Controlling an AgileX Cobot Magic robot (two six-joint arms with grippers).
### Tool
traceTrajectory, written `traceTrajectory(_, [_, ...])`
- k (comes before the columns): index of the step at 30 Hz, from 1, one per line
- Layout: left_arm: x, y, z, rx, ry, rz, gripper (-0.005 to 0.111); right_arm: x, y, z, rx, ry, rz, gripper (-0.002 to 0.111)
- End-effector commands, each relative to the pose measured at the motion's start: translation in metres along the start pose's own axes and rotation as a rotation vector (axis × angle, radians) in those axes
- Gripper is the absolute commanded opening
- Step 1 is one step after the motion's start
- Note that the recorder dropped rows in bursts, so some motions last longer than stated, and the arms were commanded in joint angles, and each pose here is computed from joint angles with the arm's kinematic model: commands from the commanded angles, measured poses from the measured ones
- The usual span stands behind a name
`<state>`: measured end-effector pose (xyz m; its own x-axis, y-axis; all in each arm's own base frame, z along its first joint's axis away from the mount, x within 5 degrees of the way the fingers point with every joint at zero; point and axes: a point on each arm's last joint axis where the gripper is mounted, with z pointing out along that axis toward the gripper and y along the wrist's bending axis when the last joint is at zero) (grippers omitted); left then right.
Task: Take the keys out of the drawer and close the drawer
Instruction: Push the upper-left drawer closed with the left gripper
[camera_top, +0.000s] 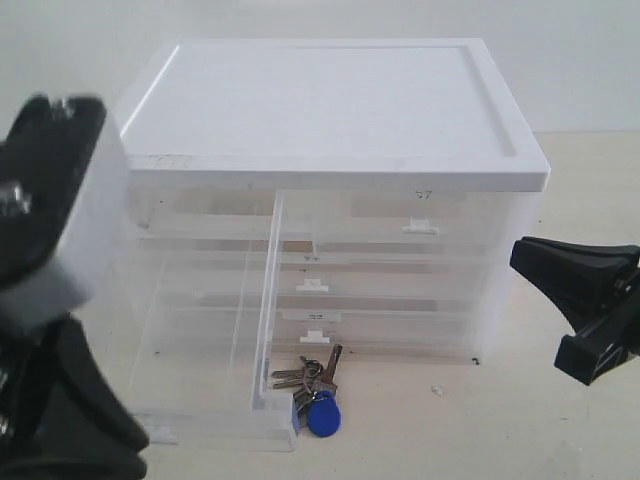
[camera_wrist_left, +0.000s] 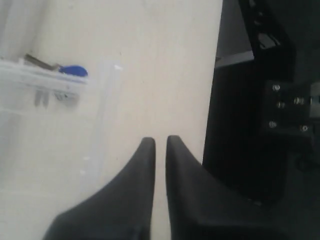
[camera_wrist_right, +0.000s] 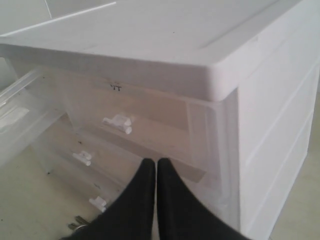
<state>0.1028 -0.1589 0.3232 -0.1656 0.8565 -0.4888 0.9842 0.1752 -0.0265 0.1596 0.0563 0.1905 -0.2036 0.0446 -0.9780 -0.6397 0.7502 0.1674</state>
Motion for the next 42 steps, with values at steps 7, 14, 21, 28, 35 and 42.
traceTrajectory(7, [0.041,0.009,0.044,-0.125,0.096,0.025,0.004,-0.001,0.001,0.001,-0.017,0.002,-0.003,0.0])
traceTrajectory(14, [0.042,0.024,0.041,-0.303,0.106,0.012,0.004,-0.001,0.001,0.001,-0.017,0.002,-0.003,0.0])
traceTrajectory(21, [0.042,0.028,0.039,-0.346,0.101,0.006,0.004,-0.001,0.001,0.001,-0.017,0.002,-0.003,0.0])
traceTrajectory(28, [0.034,0.035,0.029,-0.428,0.077,0.029,0.004,-0.001,0.001,0.001,-0.017,0.002,-0.003,0.0])
traceTrajectory(35, [0.026,0.041,0.021,-0.497,0.042,0.069,0.004,-0.001,0.001,0.001,-0.017,0.002,-0.003,0.0])
traceTrajectory(42, [0.029,0.059,0.033,-0.606,0.181,0.084,0.004,0.0,0.002,0.001,-0.021,0.005,-0.006,0.0])
